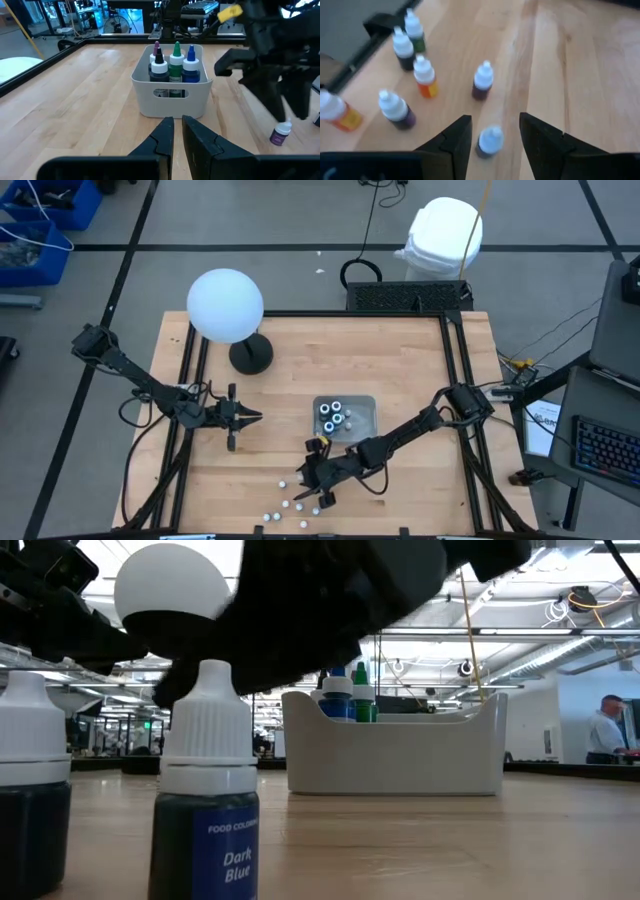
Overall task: Pick & Place food coloring
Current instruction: Put the small dark purple food coloring bottle into the gray bin
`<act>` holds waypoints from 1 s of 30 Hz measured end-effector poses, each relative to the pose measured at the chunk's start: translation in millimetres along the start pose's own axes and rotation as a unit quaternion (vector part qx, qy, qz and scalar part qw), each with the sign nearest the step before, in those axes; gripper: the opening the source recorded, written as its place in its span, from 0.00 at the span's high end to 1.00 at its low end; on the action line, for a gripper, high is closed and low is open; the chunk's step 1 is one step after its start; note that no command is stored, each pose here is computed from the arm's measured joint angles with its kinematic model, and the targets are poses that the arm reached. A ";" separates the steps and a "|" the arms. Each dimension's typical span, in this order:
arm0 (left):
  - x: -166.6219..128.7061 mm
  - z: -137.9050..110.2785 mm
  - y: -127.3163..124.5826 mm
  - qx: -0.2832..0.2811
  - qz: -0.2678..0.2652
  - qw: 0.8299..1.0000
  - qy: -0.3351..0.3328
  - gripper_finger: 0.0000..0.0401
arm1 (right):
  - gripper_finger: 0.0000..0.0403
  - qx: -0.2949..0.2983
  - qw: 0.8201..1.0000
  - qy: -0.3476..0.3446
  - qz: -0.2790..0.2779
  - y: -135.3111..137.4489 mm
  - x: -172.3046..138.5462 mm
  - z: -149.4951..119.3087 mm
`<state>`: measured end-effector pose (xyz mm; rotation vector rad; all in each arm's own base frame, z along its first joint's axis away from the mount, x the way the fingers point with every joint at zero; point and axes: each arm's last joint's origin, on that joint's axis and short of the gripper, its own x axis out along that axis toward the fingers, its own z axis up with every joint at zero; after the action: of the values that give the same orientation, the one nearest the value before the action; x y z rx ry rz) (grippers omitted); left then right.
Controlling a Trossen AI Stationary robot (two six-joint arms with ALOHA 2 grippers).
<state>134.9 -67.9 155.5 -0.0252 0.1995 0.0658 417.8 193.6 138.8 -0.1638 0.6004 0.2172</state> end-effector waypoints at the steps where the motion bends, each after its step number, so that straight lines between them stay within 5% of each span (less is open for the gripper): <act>1: 0.0 0.0 0.0 0.000 0.000 1.000 0.000 0.88 | 0.61 -0.001 1.000 0.003 0.000 -0.2 0.7 -3.2; 30: 0.0 0.0 0.0 0.002 0.000 1.000 0.000 0.88 | 0.67 -0.027 0.999 -0.019 0.002 4.2 8.8 -16.4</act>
<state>134.9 -67.9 155.5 -0.0212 0.1992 0.0661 415.0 195.5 120.0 -0.2097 0.5585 0.2388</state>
